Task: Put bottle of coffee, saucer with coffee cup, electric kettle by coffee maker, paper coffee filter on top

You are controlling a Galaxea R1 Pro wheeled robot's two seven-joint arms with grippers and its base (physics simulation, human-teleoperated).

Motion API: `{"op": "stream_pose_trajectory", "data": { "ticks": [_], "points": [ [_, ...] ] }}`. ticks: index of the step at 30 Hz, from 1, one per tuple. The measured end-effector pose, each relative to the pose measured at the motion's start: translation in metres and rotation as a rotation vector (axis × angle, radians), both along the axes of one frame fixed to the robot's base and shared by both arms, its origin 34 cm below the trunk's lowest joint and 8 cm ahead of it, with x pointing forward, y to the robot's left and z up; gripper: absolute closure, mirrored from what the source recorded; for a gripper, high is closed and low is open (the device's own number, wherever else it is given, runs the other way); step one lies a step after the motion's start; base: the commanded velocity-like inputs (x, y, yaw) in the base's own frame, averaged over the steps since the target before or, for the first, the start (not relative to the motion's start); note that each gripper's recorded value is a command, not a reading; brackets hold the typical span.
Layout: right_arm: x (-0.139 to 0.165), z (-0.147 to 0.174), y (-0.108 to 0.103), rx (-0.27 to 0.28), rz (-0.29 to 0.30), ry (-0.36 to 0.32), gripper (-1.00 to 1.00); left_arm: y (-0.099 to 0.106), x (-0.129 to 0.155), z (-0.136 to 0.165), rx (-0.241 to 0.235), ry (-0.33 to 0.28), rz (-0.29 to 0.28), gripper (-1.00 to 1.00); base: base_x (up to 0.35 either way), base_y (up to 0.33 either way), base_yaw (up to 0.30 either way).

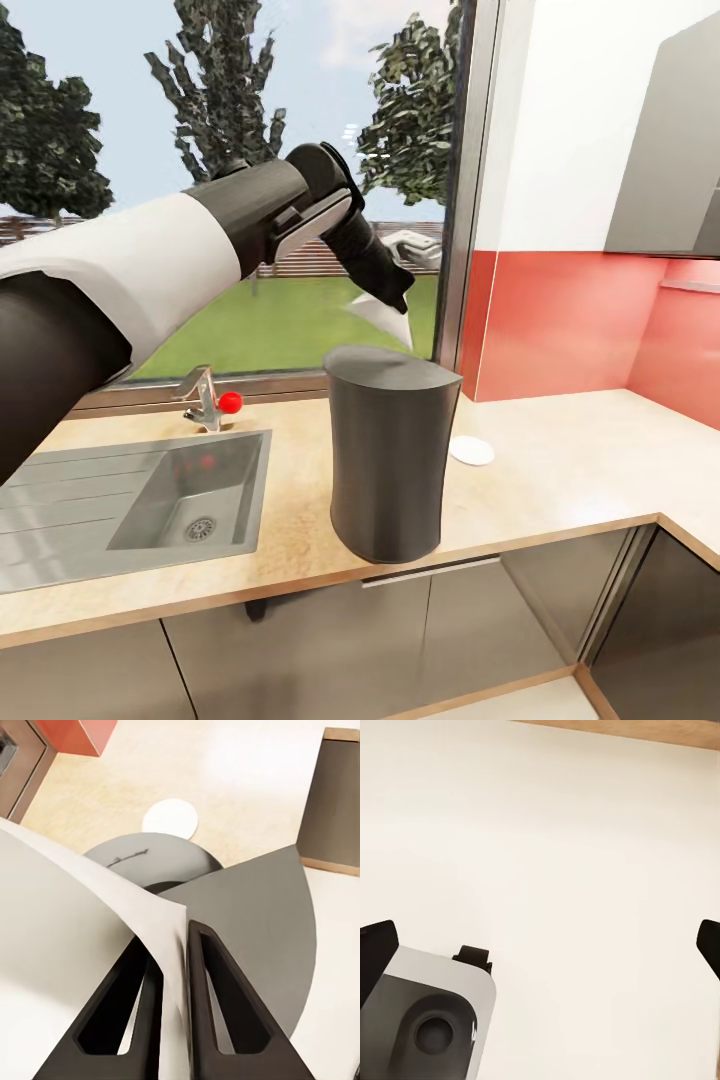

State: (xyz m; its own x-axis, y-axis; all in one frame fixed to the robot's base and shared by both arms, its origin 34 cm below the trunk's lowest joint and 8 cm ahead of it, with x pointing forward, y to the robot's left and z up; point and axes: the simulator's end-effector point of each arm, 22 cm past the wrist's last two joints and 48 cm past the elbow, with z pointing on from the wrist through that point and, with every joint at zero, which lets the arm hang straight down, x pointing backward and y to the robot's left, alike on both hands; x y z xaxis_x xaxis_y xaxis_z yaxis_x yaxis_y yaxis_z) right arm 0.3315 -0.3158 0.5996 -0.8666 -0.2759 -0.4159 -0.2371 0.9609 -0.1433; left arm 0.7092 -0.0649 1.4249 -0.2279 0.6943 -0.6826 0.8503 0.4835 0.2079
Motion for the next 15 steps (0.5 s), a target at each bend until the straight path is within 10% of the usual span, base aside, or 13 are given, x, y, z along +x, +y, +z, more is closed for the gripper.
{"op": "stream_pose_trajectory", "data": {
  "ticks": [15],
  "points": [
    [-0.0001, 0.0001, 0.0000, 0.000, 0.000, 0.000, -1.00, -0.0002, -0.0005, 0.0003, -0.001, 0.000, -0.001, 1.00, 0.059, 0.000, 0.000]
  ]
}}
